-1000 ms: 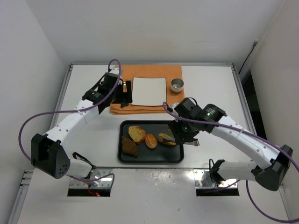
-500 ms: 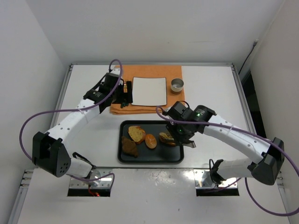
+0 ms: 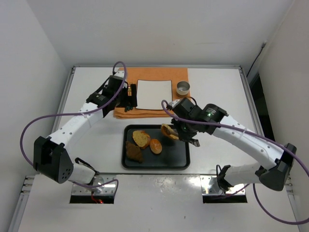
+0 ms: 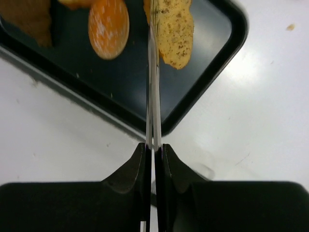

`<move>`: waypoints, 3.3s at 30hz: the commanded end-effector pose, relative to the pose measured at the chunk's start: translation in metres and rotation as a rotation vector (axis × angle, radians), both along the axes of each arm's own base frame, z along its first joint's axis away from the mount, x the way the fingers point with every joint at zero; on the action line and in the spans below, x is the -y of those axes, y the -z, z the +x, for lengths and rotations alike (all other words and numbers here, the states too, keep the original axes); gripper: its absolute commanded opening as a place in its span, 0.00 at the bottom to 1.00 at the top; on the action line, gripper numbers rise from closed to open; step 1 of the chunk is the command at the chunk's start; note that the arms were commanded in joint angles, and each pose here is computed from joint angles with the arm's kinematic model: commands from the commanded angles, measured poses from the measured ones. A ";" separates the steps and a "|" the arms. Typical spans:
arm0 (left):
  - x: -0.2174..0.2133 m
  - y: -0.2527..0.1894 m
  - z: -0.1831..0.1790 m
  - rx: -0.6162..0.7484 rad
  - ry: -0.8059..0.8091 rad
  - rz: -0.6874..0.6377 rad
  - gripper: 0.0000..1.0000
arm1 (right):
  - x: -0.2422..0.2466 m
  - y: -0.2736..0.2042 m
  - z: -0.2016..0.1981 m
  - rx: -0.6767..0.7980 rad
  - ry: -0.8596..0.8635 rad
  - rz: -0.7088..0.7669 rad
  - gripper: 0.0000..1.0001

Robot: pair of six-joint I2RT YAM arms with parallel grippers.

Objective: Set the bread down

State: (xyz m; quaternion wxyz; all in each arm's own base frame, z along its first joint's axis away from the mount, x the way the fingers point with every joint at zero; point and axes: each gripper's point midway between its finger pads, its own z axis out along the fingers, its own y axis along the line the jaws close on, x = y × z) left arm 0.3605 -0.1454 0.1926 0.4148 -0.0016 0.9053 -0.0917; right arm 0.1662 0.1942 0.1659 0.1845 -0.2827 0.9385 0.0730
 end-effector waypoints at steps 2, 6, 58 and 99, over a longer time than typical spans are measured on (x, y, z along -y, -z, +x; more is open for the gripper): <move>0.002 -0.017 0.013 0.058 -0.019 -0.032 0.99 | -0.020 -0.049 0.049 0.213 0.107 0.102 0.00; -0.008 -0.017 0.011 0.068 -0.073 -0.019 0.99 | -0.042 -0.059 0.102 0.362 0.202 0.114 0.00; -0.077 -0.028 0.001 0.099 -0.339 0.045 0.99 | -0.058 0.019 0.017 0.084 -0.013 0.298 0.47; -0.068 -0.019 -0.001 0.074 -0.302 0.010 0.99 | -0.042 -0.043 0.180 0.622 0.415 0.052 0.25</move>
